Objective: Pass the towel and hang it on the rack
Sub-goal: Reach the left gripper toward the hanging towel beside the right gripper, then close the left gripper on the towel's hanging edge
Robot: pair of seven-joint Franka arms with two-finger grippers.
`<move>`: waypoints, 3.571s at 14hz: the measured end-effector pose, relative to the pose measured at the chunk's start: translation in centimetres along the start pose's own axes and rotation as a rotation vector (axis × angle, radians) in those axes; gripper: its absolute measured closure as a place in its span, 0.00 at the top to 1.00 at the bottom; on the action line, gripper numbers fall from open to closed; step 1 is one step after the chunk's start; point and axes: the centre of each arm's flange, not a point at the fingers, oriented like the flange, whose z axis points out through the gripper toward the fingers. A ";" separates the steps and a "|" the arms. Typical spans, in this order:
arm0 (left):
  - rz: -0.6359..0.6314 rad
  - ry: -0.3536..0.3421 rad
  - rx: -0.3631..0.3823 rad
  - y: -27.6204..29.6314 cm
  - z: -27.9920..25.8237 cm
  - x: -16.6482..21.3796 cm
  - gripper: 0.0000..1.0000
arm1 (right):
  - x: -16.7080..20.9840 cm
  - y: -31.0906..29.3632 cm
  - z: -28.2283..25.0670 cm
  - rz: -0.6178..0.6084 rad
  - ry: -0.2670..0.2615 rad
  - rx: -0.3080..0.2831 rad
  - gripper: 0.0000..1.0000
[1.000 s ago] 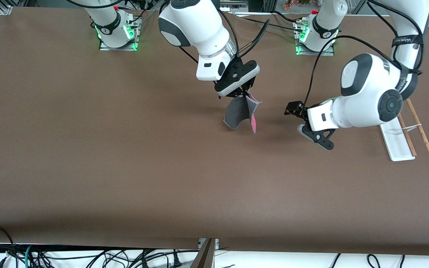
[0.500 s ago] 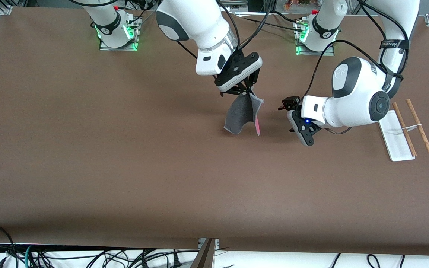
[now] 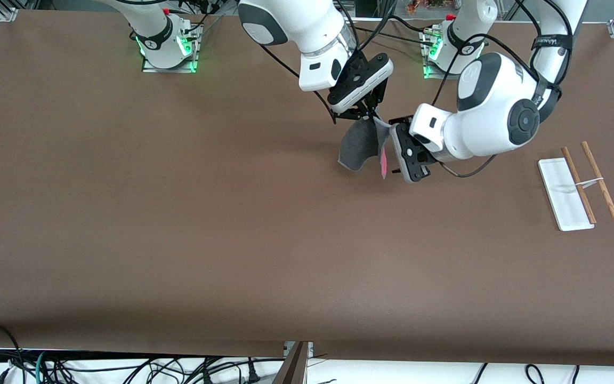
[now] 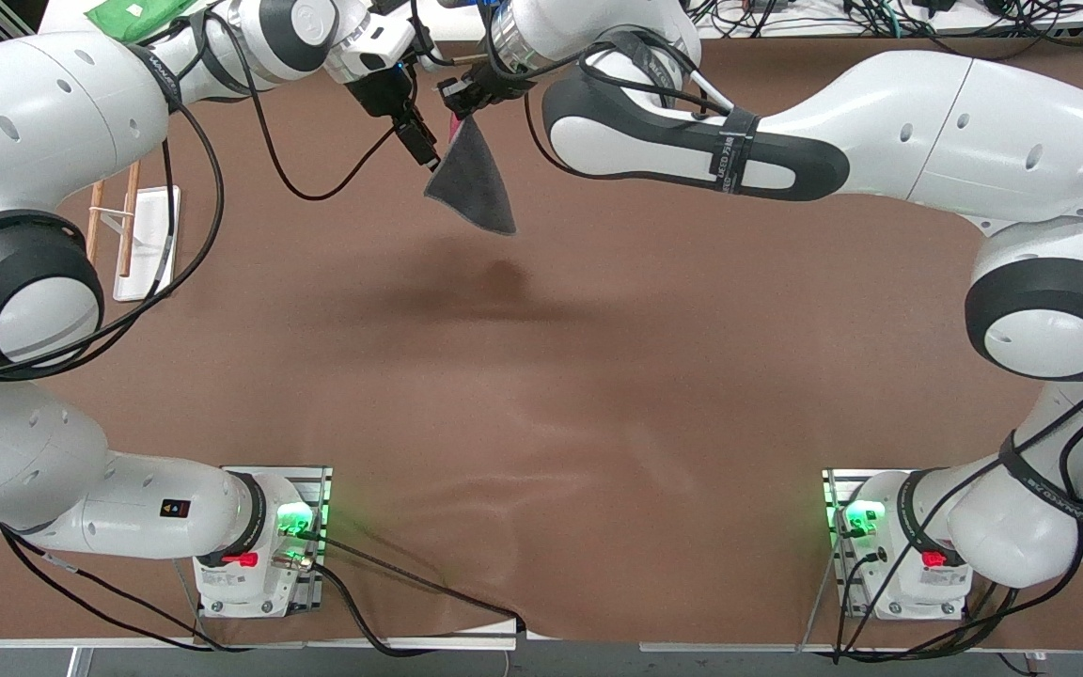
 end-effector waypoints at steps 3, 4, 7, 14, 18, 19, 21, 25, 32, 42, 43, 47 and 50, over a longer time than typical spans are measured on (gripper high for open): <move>0.008 -0.012 -0.011 0.0 0.7 -0.6 1.00 | 0.1 0.1 0.0 0.001 0.002 -0.001 0.03; 0.014 -0.013 -0.014 -0.3 0.8 -1.1 1.00 | 0.1 0.1 0.0 0.001 0.003 -0.001 0.03; 0.038 -0.004 -0.013 -2.5 0.1 -3.9 1.00 | 0.2 0.3 -0.1 0.002 0.006 -0.002 0.03; 0.118 -0.033 -0.054 -0.4 2.0 -3.5 1.00 | 0.6 1.2 -0.1 0.011 0.012 -0.013 0.03; 0.115 -0.005 -0.058 1.3 1.3 -2.4 0.98 | 1.1 2.5 -0.2 0.026 0.018 -0.024 0.03; 0.114 -0.003 -0.057 1.3 1.2 -2.4 0.98 | 1.2 2.6 -0.3 0.028 0.019 -0.025 0.03; 0.108 0.007 -0.063 1.3 1.2 -2.4 0.93 | 1.3 2.8 -0.3 0.029 0.019 -0.026 0.03; 0.093 0.032 -0.071 1.3 1.2 -2.3 0.95 | 1.3 2.7 -0.3 0.028 0.023 -0.024 0.03; 0.076 0.078 -0.059 1.1 0.9 -1.9 0.84 | 1.7 2.5 -0.7 0.024 0.064 -0.003 0.03; 0.066 0.105 -0.065 1.1 0.8 -1.7 0.33 | 1.7 2.5 -0.7 0.020 0.066 -0.002 0.03; 0.066 0.105 -0.065 1.1 0.7 -1.7 0.22 | 1.7 2.5 -0.7 0.020 0.066 -0.002 0.03; 0.067 0.108 -0.062 1.0 0.6 -1.7 0.02 | 1.7 2.5 -0.7 0.018 0.066 -0.002 0.03; 0.082 0.119 -0.047 0.8 -0.1 -1.5 0.02 | 1.7 2.5 -0.7 0.018 0.066 -0.002 0.03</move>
